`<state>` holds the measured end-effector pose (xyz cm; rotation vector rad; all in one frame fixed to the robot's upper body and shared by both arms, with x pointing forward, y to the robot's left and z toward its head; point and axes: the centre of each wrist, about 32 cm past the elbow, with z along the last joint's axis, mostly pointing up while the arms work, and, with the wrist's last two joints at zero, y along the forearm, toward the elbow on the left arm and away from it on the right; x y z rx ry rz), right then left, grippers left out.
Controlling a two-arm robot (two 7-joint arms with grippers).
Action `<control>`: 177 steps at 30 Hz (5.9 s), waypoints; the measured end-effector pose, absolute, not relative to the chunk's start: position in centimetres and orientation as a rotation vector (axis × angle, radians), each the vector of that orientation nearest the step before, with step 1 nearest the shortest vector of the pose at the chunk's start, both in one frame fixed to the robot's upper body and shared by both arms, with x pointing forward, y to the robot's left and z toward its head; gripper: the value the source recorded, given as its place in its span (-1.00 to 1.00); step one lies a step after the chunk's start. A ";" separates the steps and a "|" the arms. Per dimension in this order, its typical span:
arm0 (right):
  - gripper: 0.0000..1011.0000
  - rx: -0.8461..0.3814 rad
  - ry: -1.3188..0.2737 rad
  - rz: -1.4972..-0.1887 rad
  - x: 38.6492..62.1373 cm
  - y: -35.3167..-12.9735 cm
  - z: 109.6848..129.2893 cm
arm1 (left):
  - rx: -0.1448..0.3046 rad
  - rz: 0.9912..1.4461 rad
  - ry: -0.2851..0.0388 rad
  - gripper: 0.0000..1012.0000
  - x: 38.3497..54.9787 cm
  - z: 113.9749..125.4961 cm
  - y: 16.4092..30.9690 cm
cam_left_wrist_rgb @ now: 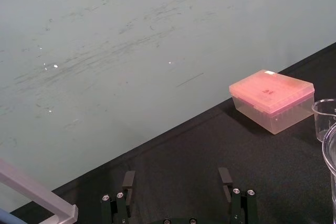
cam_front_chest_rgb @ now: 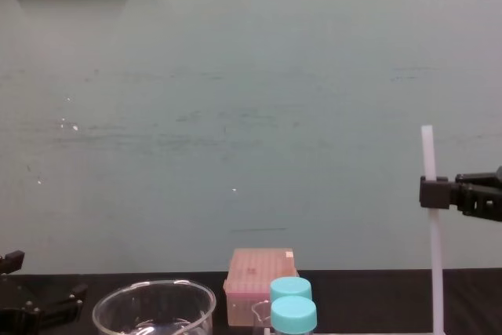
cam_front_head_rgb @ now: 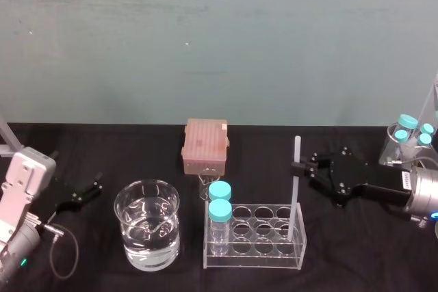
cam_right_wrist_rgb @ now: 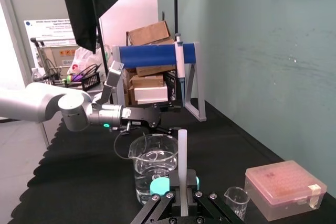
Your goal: Pick up the stirring rod with one hand, then place it down.
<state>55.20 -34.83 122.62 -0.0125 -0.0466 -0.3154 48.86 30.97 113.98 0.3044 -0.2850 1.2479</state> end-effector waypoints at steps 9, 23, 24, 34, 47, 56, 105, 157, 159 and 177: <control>-0.87 -0.038 -0.045 -0.306 55.3 -34.5 121.8 | 0.305 1.248 -0.285 0.99 48.9 114.0 31.0; -0.87 -0.063 -0.047 -0.311 55.6 -34.2 121.2 | 0.304 1.248 -0.285 0.99 48.9 114.0 31.0; -0.87 -0.062 -0.044 -0.314 55.6 -34.2 121.0 | 0.304 1.248 -0.285 0.99 48.9 114.0 31.0; -0.87 -0.060 -0.038 -0.324 55.7 -34.3 120.1 | 0.304 1.248 -0.285 0.99 48.9 114.0 31.0; -0.87 -0.079 -0.047 -0.317 56.0 -34.2 119.8 | 0.304 1.248 -0.285 0.99 48.9 114.0 31.0; -0.87 -0.091 -0.034 -0.317 56.1 -34.2 119.6 | 0.304 1.248 -0.285 0.99 48.9 114.0 31.0; 0.46 -0.099 -0.022 -0.318 56.1 -34.1 119.6 | 0.304 1.248 -0.285 0.99 48.9 114.0 31.0; 0.98 0.090 -0.258 -0.791 57.5 -29.3 137.4 | 0.304 1.248 -0.285 0.99 48.9 114.0 31.0; 0.98 0.095 -0.258 -0.784 57.6 -29.3 137.3 | 0.304 1.248 -0.285 0.99 48.9 114.0 31.0; 0.98 0.111 -0.262 -0.757 57.6 -29.5 137.1 | 0.304 1.248 -0.285 0.99 48.9 114.0 31.0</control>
